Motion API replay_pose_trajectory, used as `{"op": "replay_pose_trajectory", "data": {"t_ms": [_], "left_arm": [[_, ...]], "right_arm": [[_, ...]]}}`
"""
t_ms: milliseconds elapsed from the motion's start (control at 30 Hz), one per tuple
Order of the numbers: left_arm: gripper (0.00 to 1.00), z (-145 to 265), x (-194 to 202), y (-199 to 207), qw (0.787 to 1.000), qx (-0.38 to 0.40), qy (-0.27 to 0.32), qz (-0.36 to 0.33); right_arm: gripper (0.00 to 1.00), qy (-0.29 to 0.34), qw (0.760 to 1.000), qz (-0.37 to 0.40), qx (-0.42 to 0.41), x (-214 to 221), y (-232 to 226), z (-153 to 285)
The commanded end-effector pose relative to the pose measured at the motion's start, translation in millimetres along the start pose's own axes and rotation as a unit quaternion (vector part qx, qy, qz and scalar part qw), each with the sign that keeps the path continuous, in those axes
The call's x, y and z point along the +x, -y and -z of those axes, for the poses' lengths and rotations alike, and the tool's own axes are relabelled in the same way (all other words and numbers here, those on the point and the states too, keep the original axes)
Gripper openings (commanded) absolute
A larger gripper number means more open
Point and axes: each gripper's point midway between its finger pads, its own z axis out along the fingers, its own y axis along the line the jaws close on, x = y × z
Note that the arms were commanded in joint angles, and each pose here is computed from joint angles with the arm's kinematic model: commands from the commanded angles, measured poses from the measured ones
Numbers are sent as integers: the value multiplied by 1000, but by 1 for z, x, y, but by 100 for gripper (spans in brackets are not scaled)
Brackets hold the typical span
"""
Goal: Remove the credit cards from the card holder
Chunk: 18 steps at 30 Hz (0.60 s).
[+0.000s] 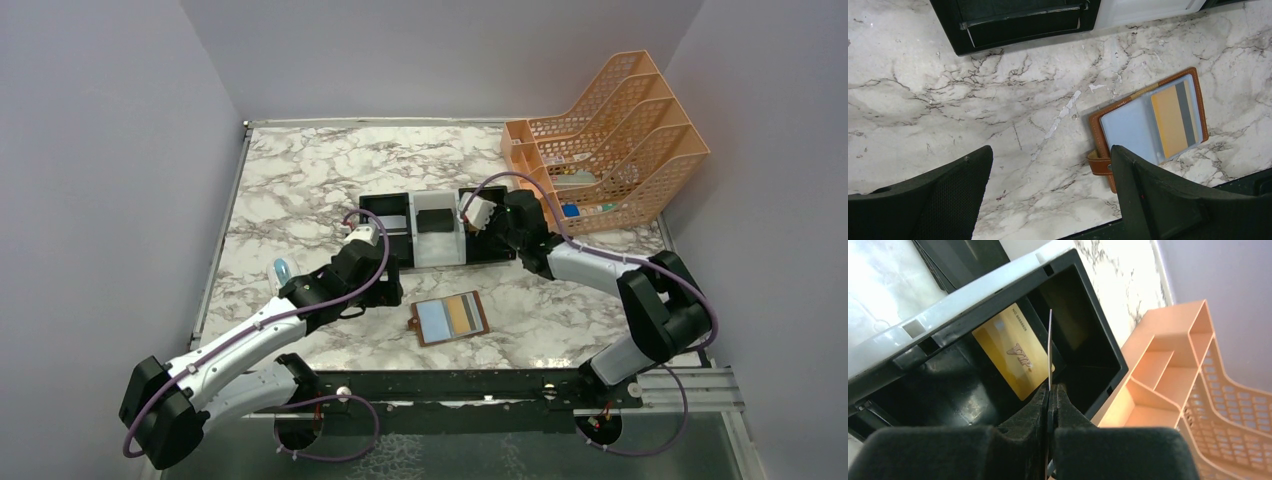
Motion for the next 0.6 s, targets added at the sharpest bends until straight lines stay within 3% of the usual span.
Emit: {"op": "replay_pose_trajectory", "data": {"t_ms": [0,167,567], "left_arm": [[90,4,-8,1,1000,0,9,-3],[90,3,-8,-1,1000,-6,9,-2],[90,3,-8,-2,1000,-7,11,3]], "right_arm": [[1,60,995,75,-3,-22,14,-8],[1,55,991,108,-50,-20,4,-21],[6,15,988,100,-118,1,-24,-38]]}}
